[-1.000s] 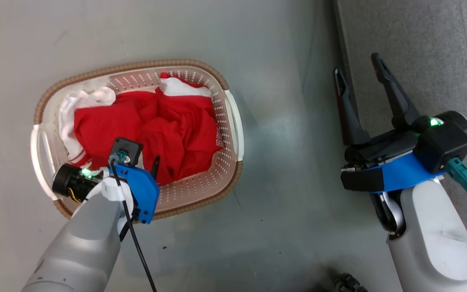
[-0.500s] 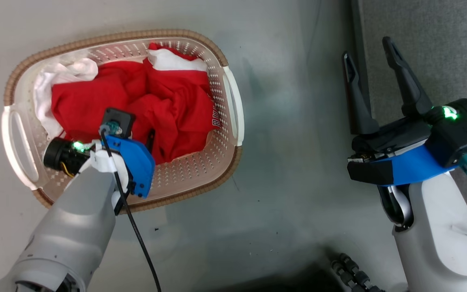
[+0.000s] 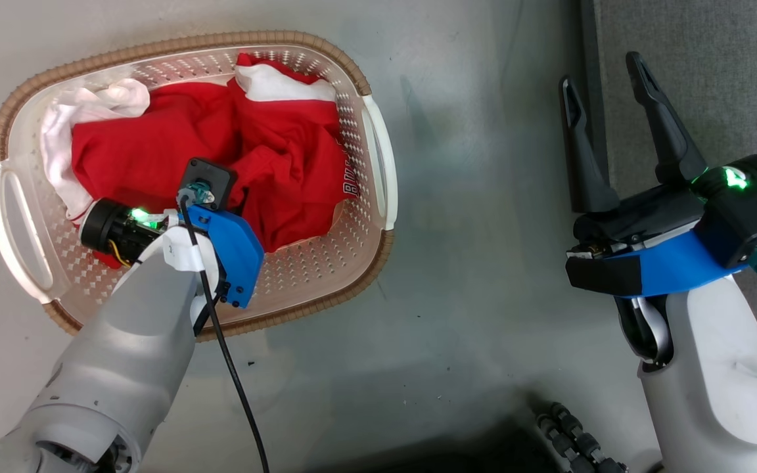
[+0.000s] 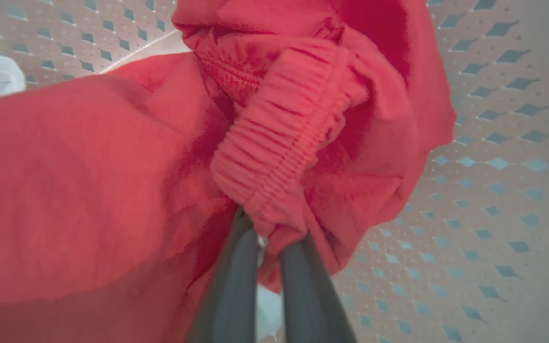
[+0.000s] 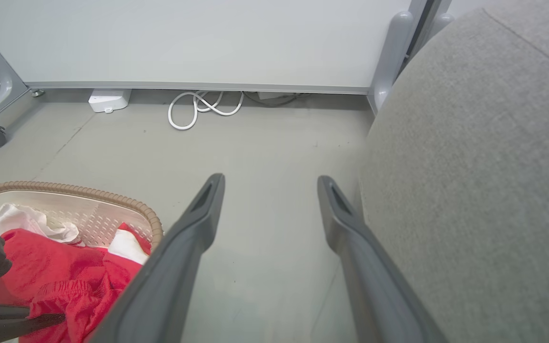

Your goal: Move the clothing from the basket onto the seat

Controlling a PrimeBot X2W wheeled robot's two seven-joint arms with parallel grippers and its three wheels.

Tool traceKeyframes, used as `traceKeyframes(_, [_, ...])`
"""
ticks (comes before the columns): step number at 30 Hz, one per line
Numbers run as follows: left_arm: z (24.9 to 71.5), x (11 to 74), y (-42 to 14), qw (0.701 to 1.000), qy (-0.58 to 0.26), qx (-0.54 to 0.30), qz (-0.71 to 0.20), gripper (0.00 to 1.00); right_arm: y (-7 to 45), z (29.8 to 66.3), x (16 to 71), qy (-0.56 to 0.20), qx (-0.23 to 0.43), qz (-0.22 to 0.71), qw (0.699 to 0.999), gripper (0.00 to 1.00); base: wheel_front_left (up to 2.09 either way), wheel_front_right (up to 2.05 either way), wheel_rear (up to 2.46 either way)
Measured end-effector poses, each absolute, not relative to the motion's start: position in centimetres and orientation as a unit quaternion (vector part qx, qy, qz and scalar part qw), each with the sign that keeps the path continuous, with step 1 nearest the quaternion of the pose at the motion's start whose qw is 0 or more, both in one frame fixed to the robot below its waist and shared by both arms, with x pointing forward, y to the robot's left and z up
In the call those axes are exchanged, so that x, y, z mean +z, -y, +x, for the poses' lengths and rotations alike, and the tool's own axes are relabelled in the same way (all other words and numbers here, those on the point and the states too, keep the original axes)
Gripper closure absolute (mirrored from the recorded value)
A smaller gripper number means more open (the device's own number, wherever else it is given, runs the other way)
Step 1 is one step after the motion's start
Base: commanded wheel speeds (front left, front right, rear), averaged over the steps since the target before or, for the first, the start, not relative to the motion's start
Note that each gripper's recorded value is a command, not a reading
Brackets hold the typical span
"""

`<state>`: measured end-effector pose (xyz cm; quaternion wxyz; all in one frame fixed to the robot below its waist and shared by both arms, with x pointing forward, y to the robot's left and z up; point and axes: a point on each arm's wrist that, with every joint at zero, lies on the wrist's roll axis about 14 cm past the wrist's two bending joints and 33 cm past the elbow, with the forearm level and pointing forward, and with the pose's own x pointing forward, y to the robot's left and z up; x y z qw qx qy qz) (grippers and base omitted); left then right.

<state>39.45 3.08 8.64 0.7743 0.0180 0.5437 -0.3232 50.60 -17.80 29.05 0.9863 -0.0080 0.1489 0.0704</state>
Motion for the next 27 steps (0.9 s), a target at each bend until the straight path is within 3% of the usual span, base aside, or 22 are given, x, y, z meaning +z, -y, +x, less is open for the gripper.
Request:
traceKeyframes(12, [41.8,12.6,-1.6,0.816,-0.481,-0.319,-0.024,1.00,17.1,51.3,31.2,-0.125,0.076,-0.003,0.989,0.00,0.00,0.00,0.00])
traceKeyframes(27, [44.4,22.3,-0.8,0.868,-0.379,-0.312,-0.069,1.00,15.6,51.0,37.4,-0.073,0.096,0.004,0.993,0.00,0.00,0.00,0.00])
